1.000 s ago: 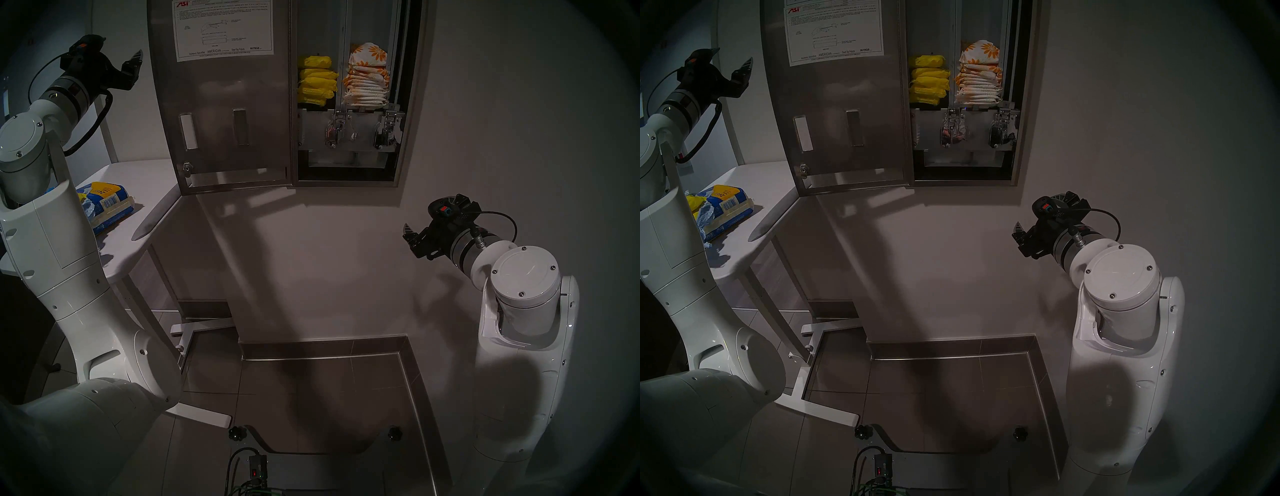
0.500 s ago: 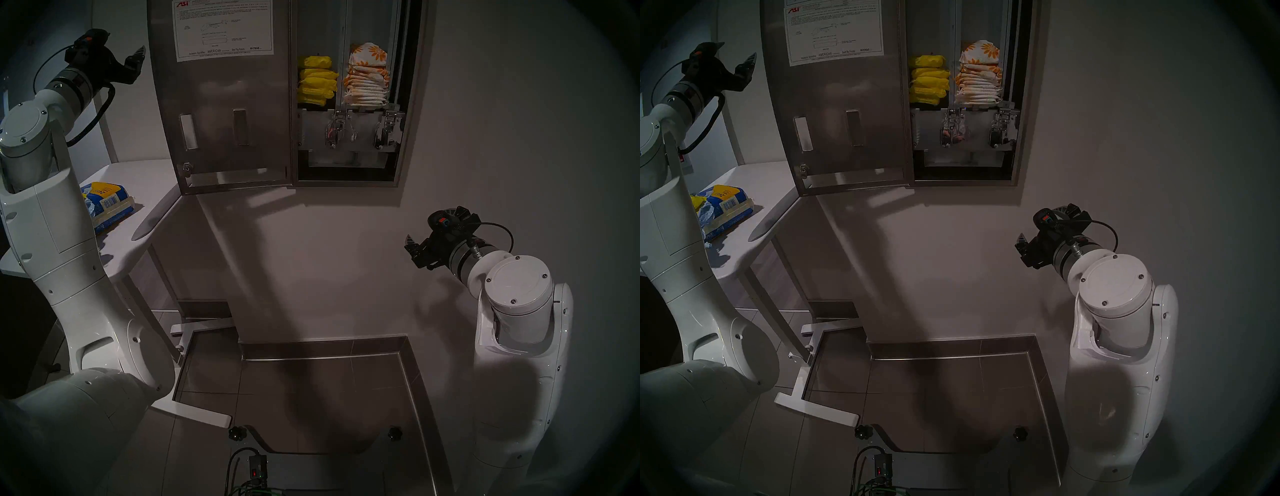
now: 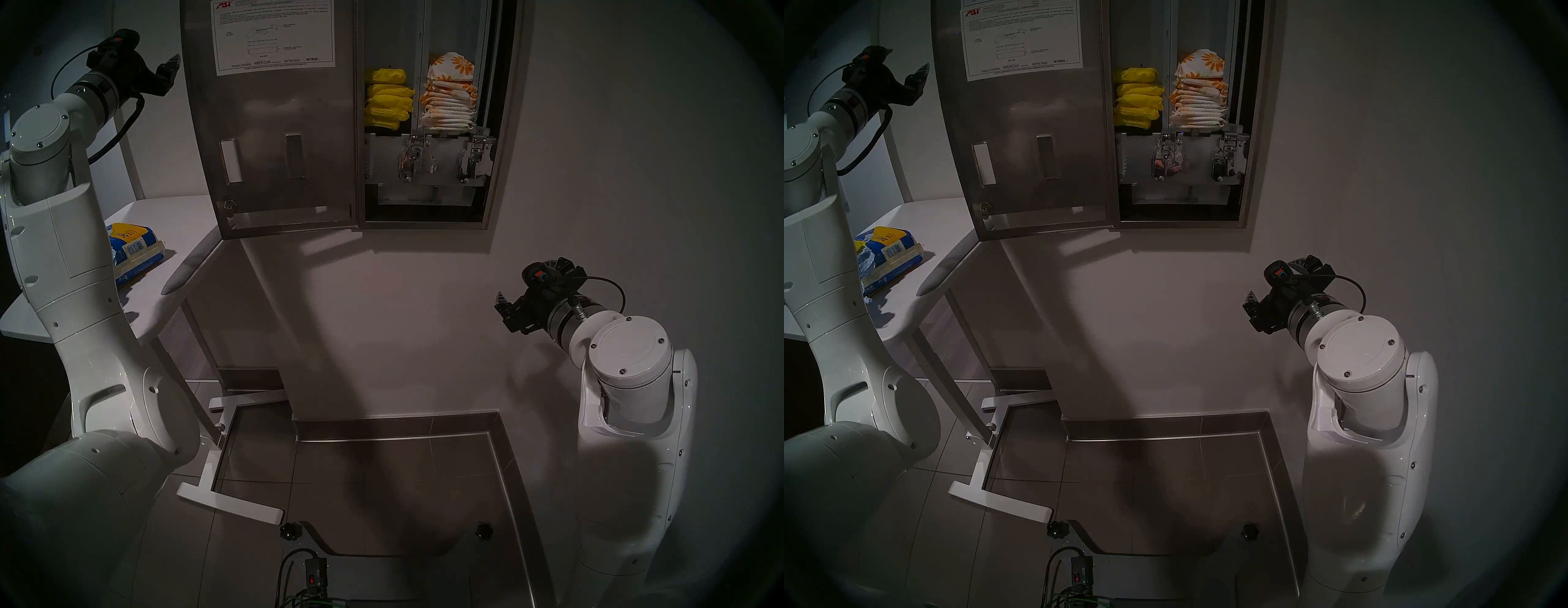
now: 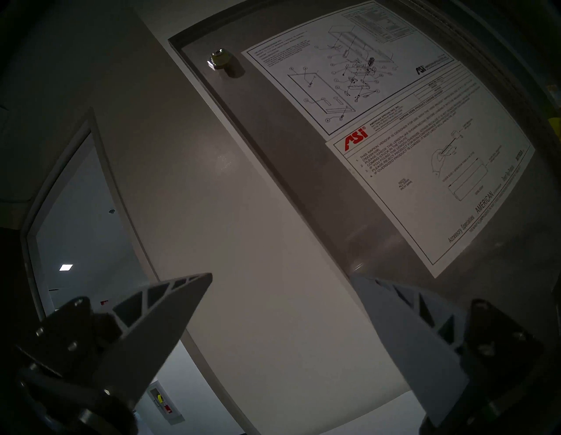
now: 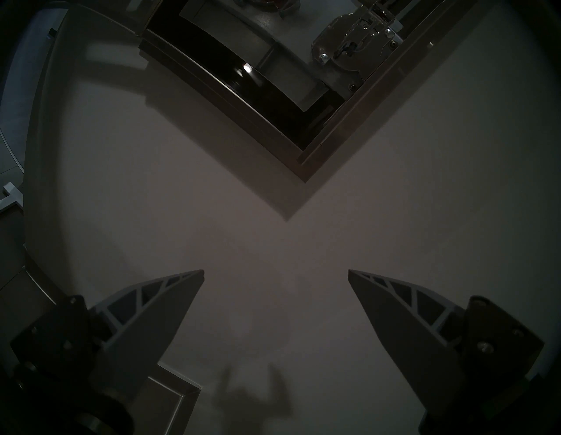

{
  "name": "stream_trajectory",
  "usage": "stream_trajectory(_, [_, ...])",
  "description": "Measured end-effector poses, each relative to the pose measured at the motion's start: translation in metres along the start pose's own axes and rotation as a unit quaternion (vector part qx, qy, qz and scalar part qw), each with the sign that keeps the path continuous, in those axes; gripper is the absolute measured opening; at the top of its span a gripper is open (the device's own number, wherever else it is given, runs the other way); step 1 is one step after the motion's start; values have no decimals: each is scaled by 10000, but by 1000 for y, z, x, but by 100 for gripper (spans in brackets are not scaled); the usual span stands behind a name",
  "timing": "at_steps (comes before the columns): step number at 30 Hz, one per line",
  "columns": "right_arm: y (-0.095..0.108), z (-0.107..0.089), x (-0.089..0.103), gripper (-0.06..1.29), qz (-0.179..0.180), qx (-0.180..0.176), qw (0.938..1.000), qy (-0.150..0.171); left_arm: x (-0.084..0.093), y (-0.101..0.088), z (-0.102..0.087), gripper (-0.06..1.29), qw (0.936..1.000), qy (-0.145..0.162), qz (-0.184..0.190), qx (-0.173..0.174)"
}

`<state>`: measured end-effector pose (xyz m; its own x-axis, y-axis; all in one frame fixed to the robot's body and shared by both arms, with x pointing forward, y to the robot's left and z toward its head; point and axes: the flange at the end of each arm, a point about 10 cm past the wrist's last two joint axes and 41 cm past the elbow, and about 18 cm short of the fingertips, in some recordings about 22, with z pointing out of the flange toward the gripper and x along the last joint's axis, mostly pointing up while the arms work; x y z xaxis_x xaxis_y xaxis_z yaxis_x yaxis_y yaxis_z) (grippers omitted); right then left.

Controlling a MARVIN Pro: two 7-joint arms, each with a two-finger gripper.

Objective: Open the dispenser door, put the pads inside, close the door

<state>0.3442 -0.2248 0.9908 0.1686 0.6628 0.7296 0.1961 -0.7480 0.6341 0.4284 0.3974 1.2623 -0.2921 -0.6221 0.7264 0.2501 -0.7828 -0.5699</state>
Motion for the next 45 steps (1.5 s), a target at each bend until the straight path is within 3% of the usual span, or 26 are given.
stream_trajectory(13, [-2,3,-1,125,-16,-58,9999,-101,-18,-12,14,123,9944,-319,-972,-270])
stream_trajectory(17, [-3,4,0,125,-31,-80,9999,-127,-31,-13,17,123,9878,-453,-1433,-399])
stream_trajectory(25, [-6,8,5,125,-68,-88,9998,-135,-51,-10,20,123,9651,-516,-2442,-789])
stream_trajectory(30, [-8,10,8,125,-91,-87,9998,-133,-60,-11,19,123,9537,-496,-2812,-941])
stream_trajectory(36, [-9,13,10,125,-114,-89,9998,-154,-67,-11,20,123,9463,-477,-3023,-1046])
stream_trajectory(45, [-9,18,11,125,-145,-94,9997,-194,-71,-11,17,123,9399,-311,-3170,-1230])
